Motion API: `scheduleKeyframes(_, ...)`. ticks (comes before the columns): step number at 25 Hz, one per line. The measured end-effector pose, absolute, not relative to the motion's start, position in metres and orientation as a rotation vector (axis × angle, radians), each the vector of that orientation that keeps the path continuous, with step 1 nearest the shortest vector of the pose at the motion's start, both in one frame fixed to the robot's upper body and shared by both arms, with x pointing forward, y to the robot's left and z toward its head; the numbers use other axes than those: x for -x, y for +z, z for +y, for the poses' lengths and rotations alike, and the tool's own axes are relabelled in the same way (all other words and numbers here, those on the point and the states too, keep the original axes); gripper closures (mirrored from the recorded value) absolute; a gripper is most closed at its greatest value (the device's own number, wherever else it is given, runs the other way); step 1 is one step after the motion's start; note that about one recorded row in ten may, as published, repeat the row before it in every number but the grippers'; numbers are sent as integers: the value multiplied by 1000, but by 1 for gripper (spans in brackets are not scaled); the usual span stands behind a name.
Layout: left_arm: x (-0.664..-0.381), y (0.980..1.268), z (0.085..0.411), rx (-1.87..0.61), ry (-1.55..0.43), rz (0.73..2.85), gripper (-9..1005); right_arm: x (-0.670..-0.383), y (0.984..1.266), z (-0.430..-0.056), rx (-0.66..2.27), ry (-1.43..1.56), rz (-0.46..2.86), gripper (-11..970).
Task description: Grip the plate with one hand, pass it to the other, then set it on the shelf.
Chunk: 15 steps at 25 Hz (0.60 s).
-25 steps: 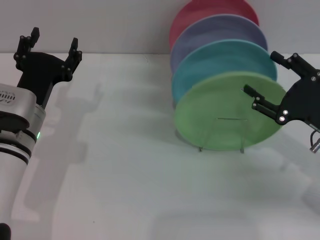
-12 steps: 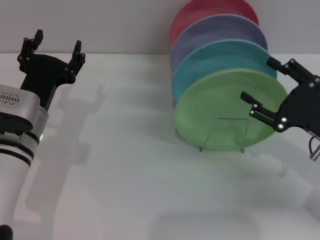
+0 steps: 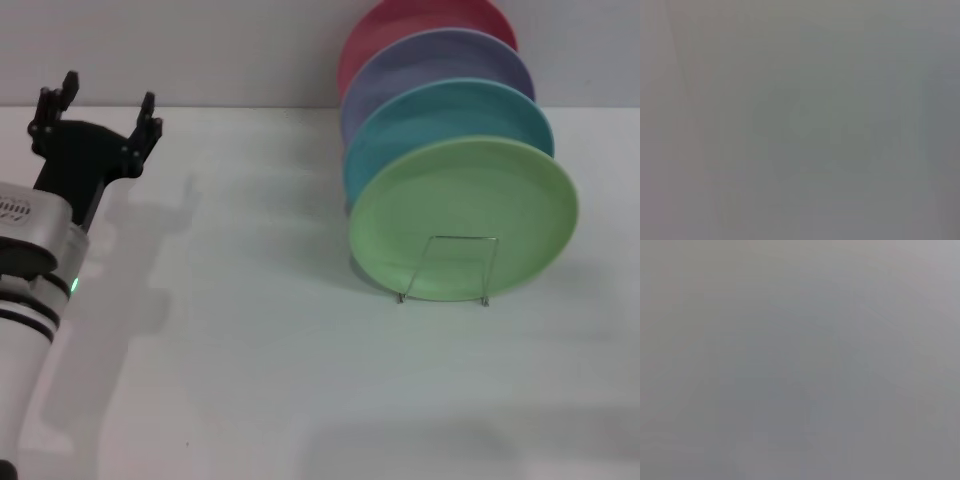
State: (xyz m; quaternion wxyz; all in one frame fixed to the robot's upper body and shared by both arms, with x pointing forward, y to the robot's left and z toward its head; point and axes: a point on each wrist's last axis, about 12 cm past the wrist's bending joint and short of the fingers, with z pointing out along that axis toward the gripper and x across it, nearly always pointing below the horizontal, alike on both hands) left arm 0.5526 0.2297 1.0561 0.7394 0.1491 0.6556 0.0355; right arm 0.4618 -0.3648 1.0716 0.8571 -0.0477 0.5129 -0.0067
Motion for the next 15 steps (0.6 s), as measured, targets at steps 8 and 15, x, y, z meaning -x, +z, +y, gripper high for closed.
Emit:
scheduleKeyframes(8,-547,1045,254,-240,63,1448,169,-435,1046,-398,-293,-119,1153,129)
scheduleKeyframes(15,-544,1041,267,-203,69,1451,169,-433,1043,-399,-307,-136,1171,128)
